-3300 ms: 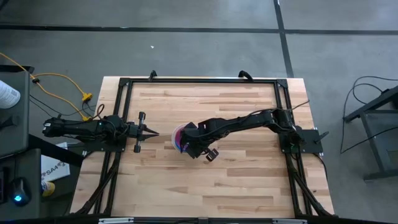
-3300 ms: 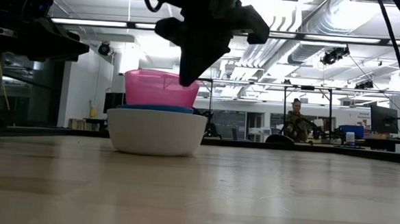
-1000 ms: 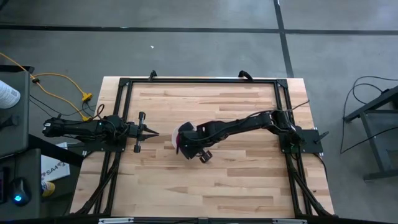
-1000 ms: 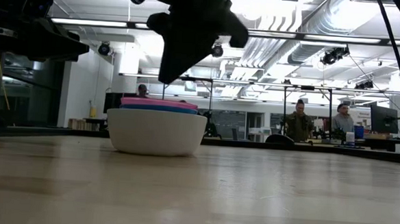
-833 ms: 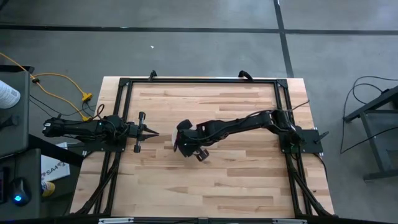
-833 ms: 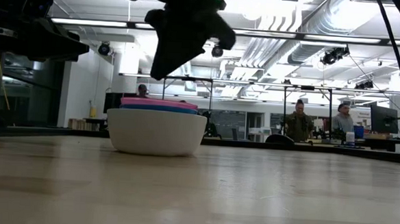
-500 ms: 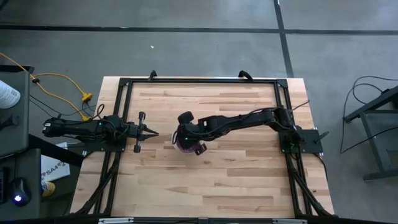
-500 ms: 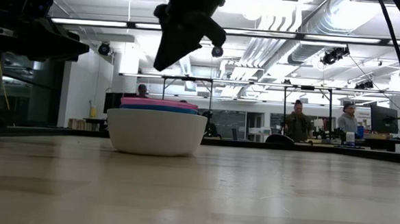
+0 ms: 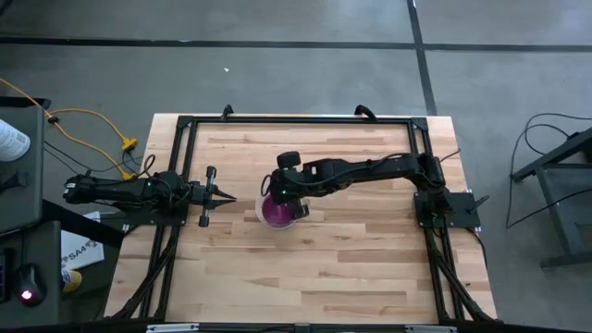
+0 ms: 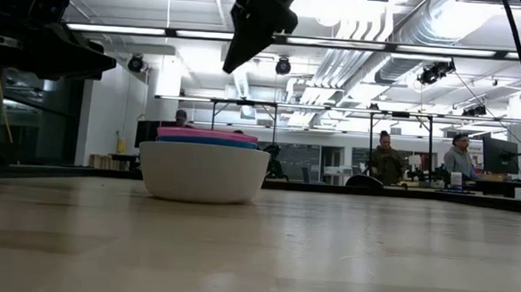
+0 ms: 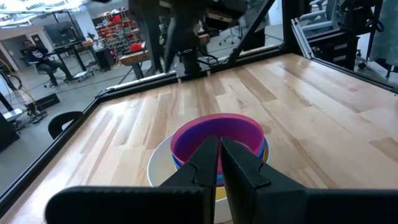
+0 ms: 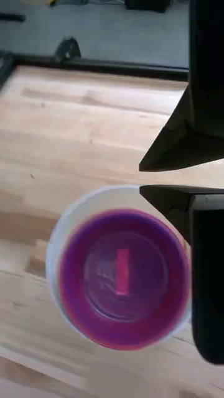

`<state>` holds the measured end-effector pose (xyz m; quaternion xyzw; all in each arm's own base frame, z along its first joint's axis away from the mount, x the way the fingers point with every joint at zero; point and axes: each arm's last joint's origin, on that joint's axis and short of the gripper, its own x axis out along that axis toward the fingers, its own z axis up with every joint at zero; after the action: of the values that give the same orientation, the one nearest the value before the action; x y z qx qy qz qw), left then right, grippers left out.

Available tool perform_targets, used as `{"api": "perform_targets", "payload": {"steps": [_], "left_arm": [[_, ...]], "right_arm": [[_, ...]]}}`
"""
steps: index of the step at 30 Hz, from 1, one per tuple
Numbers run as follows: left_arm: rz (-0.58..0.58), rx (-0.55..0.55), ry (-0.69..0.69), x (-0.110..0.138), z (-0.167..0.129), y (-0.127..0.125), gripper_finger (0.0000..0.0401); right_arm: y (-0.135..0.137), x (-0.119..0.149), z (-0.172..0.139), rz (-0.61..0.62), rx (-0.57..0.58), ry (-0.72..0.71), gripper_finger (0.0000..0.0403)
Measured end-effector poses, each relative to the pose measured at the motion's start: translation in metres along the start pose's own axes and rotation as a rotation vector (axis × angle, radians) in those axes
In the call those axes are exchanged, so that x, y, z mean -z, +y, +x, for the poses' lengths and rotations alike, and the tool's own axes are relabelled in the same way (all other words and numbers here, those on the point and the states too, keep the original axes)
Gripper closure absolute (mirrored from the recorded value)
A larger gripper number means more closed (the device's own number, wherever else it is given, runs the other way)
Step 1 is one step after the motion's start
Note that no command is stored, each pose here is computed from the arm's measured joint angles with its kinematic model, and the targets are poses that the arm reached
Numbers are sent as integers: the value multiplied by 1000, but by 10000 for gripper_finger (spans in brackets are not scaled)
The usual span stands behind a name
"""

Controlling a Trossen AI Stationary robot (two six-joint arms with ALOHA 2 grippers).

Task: Nest bowls inside each other
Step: Return to Home Position

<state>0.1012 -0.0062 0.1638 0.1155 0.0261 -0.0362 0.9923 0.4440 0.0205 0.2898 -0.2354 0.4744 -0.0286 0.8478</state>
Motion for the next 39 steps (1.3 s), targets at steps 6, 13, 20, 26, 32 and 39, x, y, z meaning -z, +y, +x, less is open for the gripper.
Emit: {"api": "perform_targets", "payload": {"steps": [6, 13, 20, 26, 32, 39], "left_arm": [[0, 0, 0, 0, 0, 0, 382], [0, 0, 0, 0, 0, 0, 382], [0, 1, 3, 0, 0, 0, 382], [0, 3, 10, 1, 1, 0, 382], [0, 4, 14, 1, 1, 0, 382], [0, 5, 19, 2, 1, 0, 382]], "right_arm": [[-4, 0, -6, 37, 5, -15, 364], [-9, 1, -16, 87, 18, -55, 364], [-5, 39, -19, 169, 85, -194, 364], [4, 72, -29, 207, 109, -289, 364], [3, 96, -42, 252, 131, -327, 364], [-4, 127, -56, 346, 90, -415, 364]]}}
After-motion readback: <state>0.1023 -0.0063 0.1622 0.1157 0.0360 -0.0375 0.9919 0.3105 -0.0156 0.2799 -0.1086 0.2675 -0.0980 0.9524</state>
